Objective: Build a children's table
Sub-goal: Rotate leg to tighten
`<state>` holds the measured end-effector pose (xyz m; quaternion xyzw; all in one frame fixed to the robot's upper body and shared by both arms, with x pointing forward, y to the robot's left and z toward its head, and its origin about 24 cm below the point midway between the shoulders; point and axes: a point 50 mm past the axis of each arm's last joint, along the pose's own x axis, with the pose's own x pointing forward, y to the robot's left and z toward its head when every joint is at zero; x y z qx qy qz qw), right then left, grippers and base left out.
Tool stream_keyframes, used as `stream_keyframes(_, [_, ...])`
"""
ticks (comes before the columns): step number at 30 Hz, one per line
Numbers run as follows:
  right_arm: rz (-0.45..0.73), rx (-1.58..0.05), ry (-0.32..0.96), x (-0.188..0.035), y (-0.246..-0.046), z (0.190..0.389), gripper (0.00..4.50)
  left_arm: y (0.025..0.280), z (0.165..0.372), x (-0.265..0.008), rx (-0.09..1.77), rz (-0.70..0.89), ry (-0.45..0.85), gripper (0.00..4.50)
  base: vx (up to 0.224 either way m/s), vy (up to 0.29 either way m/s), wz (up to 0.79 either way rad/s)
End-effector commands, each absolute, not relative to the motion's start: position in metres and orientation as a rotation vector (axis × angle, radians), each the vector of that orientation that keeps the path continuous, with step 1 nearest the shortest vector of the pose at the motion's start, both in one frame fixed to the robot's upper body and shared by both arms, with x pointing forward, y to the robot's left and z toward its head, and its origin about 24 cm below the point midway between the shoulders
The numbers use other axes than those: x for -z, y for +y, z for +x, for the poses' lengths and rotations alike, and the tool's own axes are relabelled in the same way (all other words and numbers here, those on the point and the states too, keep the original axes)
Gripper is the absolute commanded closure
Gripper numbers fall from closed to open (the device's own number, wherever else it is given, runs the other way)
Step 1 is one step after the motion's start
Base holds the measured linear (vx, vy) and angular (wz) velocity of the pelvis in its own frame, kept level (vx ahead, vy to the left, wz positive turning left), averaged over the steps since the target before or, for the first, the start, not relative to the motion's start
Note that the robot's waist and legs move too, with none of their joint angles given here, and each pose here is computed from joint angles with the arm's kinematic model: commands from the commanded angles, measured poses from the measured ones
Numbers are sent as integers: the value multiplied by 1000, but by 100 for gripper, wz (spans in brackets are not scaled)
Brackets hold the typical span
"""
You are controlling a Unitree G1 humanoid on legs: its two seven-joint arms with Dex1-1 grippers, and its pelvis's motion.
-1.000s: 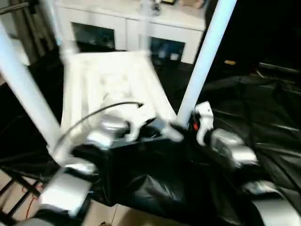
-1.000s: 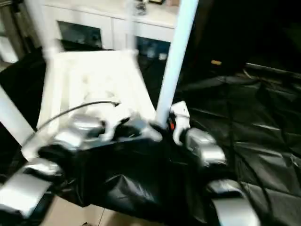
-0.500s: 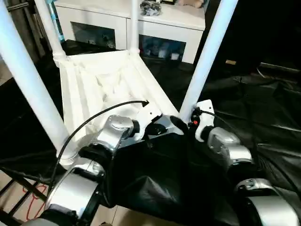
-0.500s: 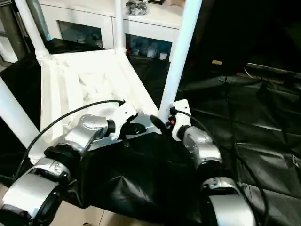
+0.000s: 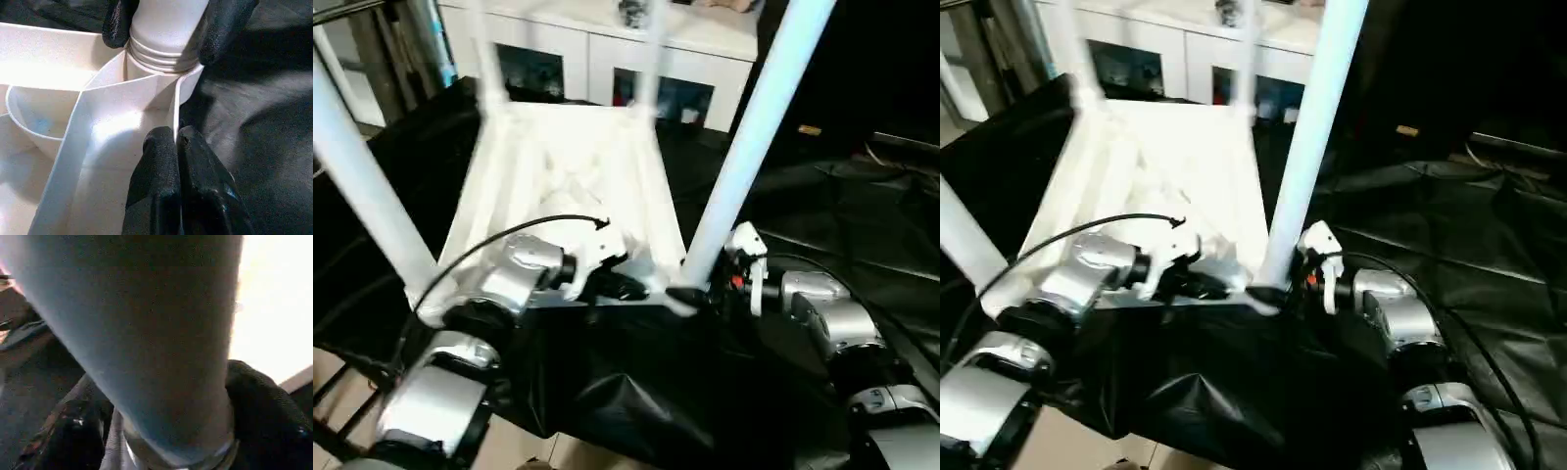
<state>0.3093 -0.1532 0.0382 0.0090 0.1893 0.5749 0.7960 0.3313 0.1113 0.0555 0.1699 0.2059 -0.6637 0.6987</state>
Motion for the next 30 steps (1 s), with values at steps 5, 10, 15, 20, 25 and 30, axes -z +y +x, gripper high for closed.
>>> stream_keyframes(5, [60, -1388, 435, -36, -133, 298, 153, 103, 331, -56, 1510, 374, 448, 450, 0, 0, 0])
stream_keyframes(10, [83, -1345, 420, -36, -132, 301, 178, 101, 334, -56, 1448, 350, 436, 450, 0, 0, 0])
stream_keyframes(15, [65, -1019, 427, -24, -130, 321, 183, 92, 344, -56, 1288, 315, 411, 450, 0, 0, 0])
stream_keyframes(20, [101, -704, 470, -12, -125, 337, 185, 75, 349, -53, 1147, 289, 397, 450, 0, 0, 0])
stream_keyframes(25, [97, -644, 466, -8, -106, 339, 185, 58, 348, -50, 1092, 272, 391, 450, 0, 0, 0])
stream_keyframes(30, [116, -718, 425, -13, -94, 340, 107, 54, 345, -50, 1126, 279, 385, 450, 0, 0, 0])
